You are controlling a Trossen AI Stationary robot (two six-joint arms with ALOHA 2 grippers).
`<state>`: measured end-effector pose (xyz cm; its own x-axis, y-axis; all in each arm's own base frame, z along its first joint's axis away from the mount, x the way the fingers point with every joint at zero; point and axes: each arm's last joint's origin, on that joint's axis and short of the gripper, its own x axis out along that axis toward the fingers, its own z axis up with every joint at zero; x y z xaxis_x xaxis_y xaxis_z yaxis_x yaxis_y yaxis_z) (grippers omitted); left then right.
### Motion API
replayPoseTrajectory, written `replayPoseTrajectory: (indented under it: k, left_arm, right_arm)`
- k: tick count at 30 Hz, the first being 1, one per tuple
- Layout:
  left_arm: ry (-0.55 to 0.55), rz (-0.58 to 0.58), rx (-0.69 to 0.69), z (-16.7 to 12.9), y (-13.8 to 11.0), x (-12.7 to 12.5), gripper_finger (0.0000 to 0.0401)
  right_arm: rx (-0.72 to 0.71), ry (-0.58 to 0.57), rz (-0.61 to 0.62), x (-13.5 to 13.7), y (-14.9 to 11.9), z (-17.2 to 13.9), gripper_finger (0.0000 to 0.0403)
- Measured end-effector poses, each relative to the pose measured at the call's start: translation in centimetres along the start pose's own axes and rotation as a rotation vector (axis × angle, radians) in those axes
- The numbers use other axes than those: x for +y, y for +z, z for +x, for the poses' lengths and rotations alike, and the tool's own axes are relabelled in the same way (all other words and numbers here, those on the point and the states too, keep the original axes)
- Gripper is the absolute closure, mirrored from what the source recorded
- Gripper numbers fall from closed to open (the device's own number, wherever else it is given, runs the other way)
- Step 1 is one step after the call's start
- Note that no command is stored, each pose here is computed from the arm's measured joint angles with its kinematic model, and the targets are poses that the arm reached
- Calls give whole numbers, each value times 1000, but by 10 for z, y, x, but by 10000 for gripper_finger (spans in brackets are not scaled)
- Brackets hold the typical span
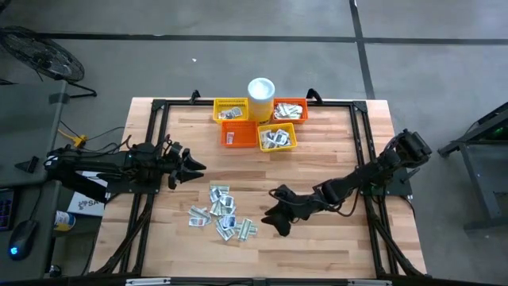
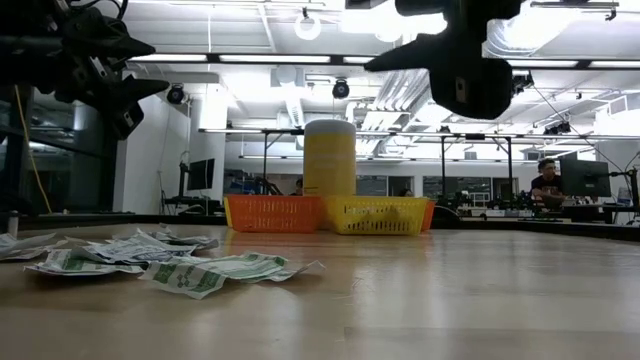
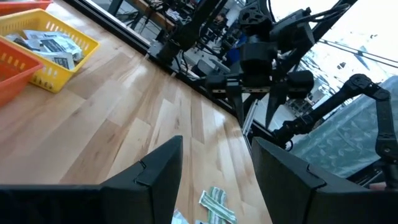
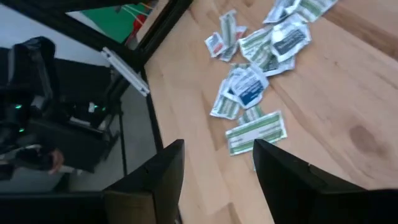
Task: Pick & Place First Aid Supplies
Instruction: Put the green bandage pack into the top orange basket
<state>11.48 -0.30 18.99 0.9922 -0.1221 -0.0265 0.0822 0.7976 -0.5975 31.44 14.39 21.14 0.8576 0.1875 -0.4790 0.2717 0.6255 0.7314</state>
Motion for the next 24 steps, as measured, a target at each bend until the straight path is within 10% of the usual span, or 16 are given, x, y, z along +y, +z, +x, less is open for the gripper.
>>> replayPoseTrajectory:
  k: [11, 24]
  left_arm:
    - [-33, -44, 25, 0, -1, -1, 210]
    - [-69, -60, 84, 0, -4, -1, 210]
  right_arm:
    - [32, 39, -251, 18, 6, 8, 245]
    - [376, -122, -937, 29, -6, 72, 269]
